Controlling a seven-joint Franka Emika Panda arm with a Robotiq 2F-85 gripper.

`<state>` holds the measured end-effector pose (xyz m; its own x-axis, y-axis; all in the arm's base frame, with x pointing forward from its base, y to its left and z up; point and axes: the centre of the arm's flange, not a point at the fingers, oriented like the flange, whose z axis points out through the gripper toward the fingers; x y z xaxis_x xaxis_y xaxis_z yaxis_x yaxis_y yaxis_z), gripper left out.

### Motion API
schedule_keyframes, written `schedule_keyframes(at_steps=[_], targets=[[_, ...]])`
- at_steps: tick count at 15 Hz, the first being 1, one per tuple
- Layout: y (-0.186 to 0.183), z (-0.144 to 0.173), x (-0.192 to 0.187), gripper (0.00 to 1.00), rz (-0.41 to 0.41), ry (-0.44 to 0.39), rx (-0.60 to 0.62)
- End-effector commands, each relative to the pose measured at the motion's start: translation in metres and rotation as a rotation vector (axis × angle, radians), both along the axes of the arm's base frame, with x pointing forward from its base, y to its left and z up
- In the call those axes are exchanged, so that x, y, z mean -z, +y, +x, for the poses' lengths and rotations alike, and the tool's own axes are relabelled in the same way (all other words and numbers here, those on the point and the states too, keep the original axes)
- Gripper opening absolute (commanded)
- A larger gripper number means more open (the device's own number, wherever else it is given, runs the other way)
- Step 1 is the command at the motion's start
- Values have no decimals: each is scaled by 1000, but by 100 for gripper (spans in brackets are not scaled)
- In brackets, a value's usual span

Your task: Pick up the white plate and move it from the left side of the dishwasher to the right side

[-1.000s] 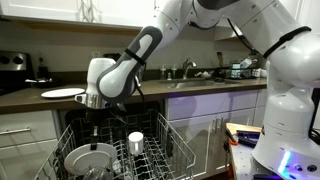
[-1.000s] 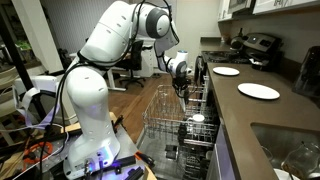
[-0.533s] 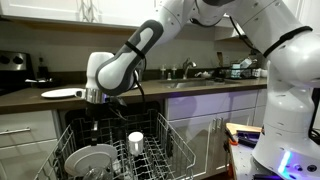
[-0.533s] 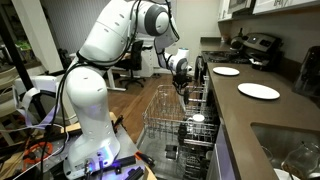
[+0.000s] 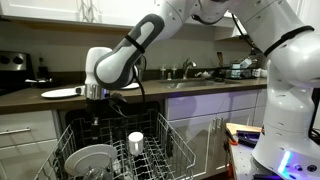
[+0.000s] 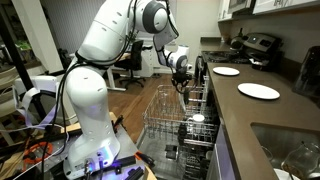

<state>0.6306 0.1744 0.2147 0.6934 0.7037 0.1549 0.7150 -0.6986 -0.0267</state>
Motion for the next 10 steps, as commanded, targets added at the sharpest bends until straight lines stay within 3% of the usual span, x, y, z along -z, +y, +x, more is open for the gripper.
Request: schedule_keyframes(at_steps=[1,5,10], targets=[[0,-6,3,70,20,16,-17],[5,-6,11,96,3,22,-19],[10,-6,24,100,-40,29,-22]])
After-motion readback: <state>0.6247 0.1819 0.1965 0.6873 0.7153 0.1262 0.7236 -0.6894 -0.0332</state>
